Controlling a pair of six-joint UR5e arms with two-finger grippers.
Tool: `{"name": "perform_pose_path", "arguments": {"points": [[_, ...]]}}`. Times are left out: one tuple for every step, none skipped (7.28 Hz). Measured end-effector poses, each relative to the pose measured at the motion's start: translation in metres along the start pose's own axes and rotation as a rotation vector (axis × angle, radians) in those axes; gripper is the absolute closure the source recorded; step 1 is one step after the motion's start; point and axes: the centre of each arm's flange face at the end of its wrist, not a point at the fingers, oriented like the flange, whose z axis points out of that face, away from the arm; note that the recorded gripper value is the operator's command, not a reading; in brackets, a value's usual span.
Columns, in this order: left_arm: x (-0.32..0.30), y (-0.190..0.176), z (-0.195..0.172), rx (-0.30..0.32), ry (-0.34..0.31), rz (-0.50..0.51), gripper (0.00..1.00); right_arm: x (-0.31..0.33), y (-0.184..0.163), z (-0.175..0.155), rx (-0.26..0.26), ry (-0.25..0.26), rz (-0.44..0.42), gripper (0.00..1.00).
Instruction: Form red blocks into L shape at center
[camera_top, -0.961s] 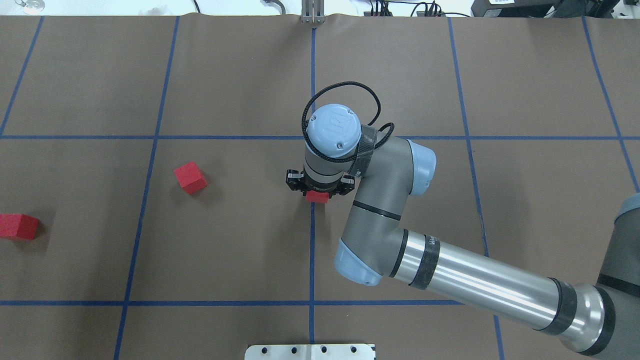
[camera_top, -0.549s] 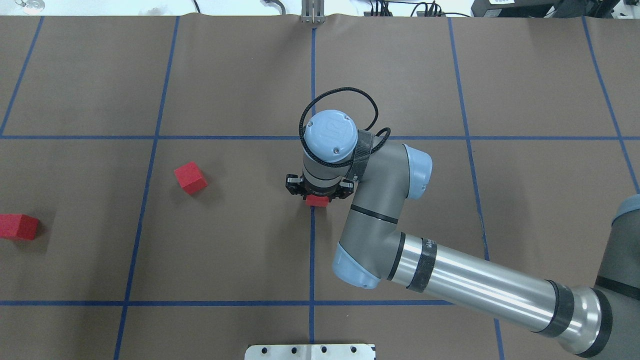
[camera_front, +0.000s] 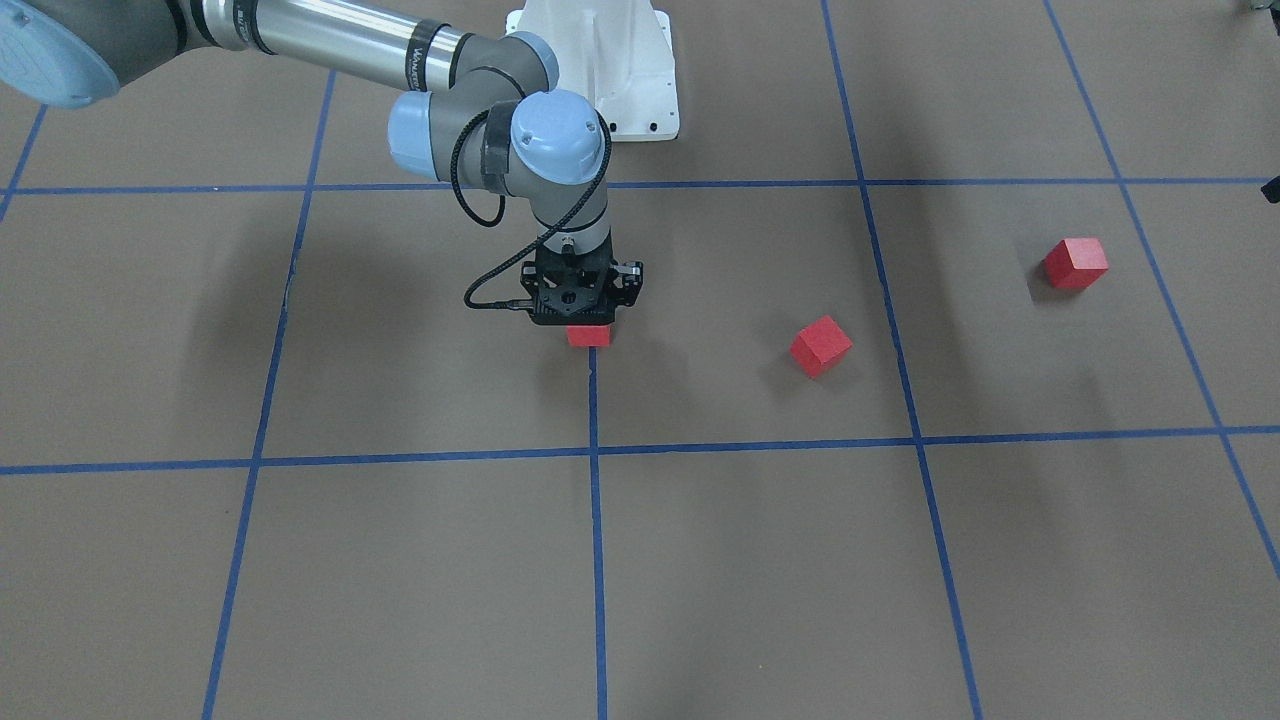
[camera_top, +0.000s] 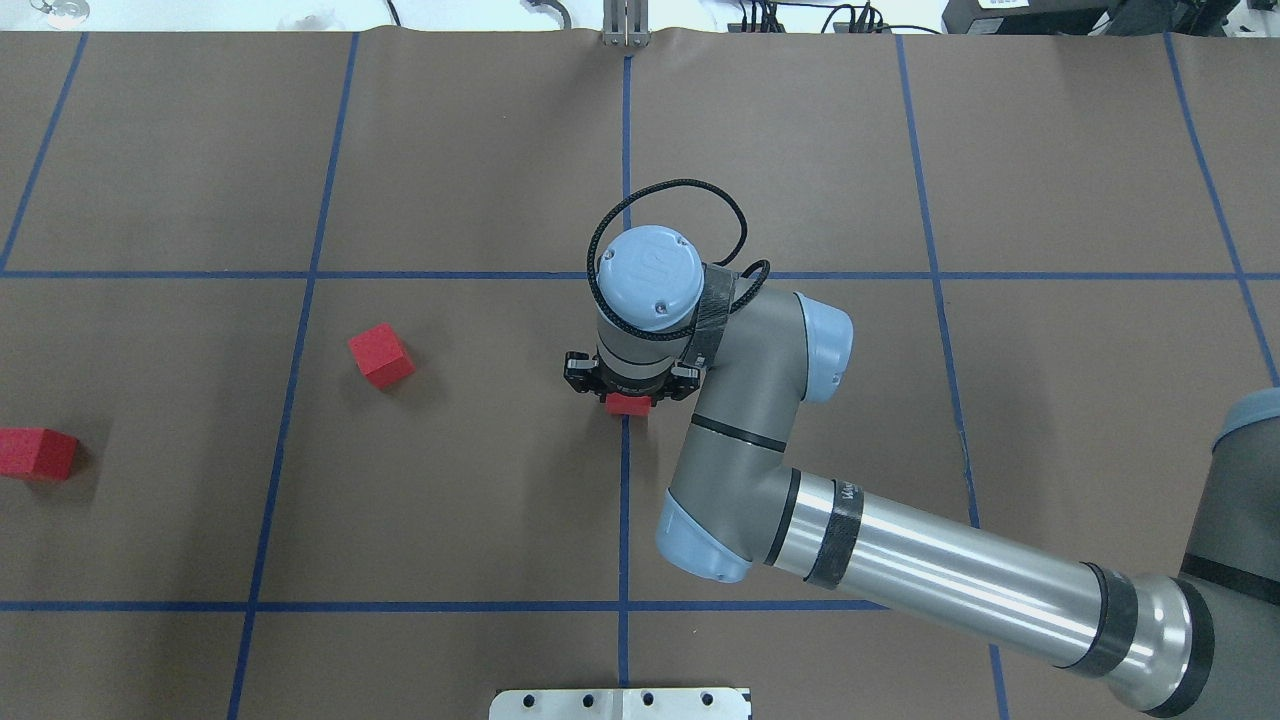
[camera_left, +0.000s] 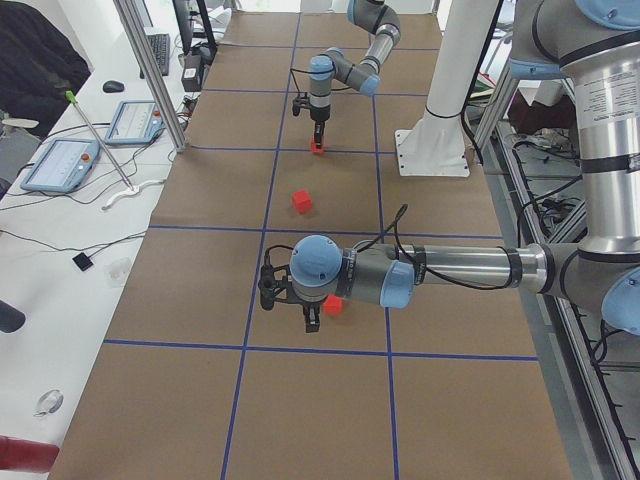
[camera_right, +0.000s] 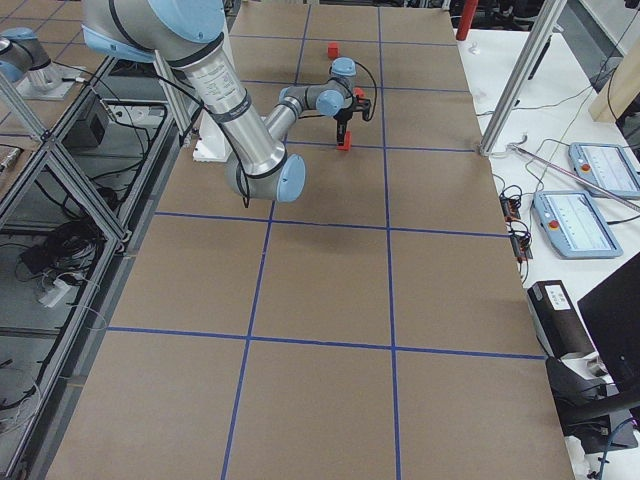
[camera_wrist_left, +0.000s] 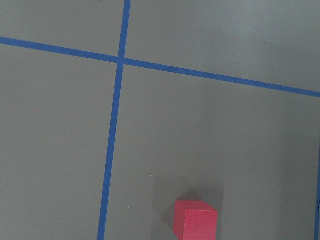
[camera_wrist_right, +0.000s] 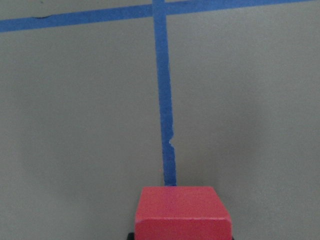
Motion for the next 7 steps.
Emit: {"name": "perform_pose_path", "arguments": {"points": [[0.0, 0.0, 0.0, 0.0, 0.0, 0.0, 0.0, -0.002, 0.003, 0.002, 0.009, -0.002, -0.006, 0.0], [0.0, 0.0, 0.0, 0.0, 0.001, 0.0, 0.0, -0.003, 0.004, 0.002, 0.013, -0.004, -0.008, 0.0], [0.001, 0.0, 0.0, 0.0, 0.001, 0.0, 0.0, -0.002, 0.004, 0.003, 0.015, -0.004, -0.017, 0.0], [0.003, -0.001, 0.002, -0.004, 0.001, -0.005, 0.0, -0.002, 0.005, 0.002, 0.015, -0.006, -0.041, 0.0], [0.012, -0.004, 0.008, -0.017, 0.002, -0.026, 0.0, -0.001, 0.005, -0.002, 0.016, -0.013, -0.069, 0.0], [0.036, -0.012, 0.021, -0.033, 0.007, -0.061, 0.0, 0.002, 0.004, -0.011, 0.02, -0.028, -0.082, 0.0], [0.074, -0.022, 0.039, -0.045, 0.019, -0.114, 0.0, 0.013, -0.001, -0.027, 0.023, -0.05, -0.081, 0.0]]}}
